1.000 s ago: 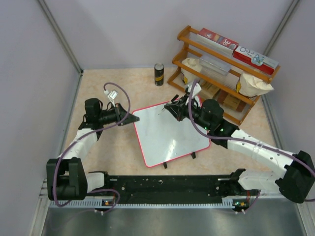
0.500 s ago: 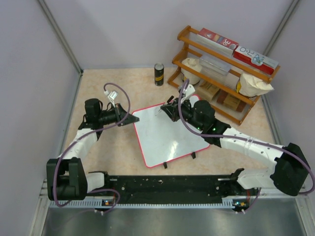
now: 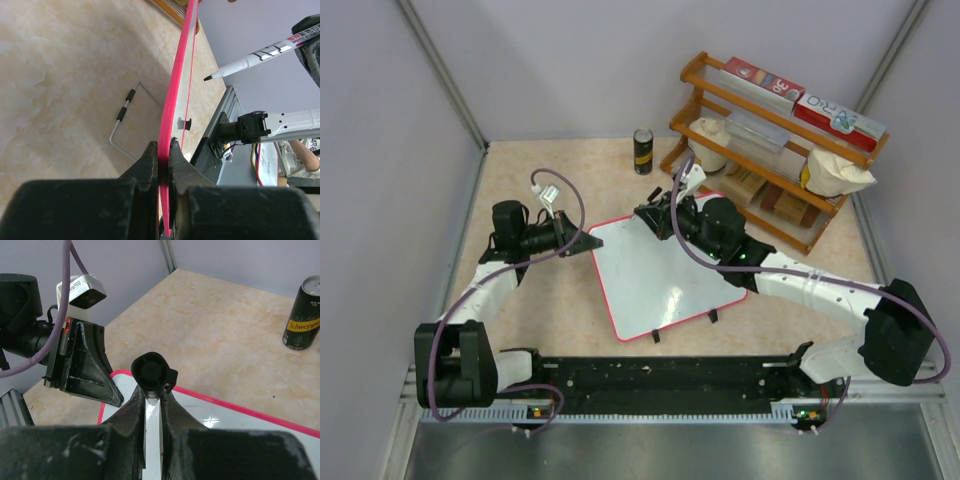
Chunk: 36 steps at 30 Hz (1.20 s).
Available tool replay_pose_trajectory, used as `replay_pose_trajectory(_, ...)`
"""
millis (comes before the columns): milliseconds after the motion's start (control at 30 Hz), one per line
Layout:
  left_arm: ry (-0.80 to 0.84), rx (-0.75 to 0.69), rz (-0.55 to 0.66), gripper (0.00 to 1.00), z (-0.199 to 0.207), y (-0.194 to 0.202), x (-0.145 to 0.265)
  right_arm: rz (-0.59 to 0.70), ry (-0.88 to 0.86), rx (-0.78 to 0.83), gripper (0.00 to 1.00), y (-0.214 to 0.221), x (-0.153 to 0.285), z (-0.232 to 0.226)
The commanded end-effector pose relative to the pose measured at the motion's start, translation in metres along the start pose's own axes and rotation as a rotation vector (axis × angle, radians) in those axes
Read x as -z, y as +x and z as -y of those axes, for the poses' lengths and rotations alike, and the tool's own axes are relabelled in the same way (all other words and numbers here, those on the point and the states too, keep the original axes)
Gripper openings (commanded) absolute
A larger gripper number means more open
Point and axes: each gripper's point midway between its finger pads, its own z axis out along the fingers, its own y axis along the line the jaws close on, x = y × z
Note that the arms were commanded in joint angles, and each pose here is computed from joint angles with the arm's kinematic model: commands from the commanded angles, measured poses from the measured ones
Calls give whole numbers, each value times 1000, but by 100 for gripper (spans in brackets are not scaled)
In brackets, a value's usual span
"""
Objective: Write a sentence on the whiteboard
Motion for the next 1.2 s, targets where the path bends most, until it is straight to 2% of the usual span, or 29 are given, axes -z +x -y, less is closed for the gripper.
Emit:
replay_pose_trajectory(0,-92,-71,30,0,-19,-2,1,82,-29,-18,0,-30,-14,-16)
replay_pose_trajectory(367,-96,-68,29,0,-20,-1,1,37,3,-13,0,-8,-18,-7)
replay_pose_trajectory(1167,-98,-66,28,0,-22,-1,0,-79,-20,-1,0,36,6,-3)
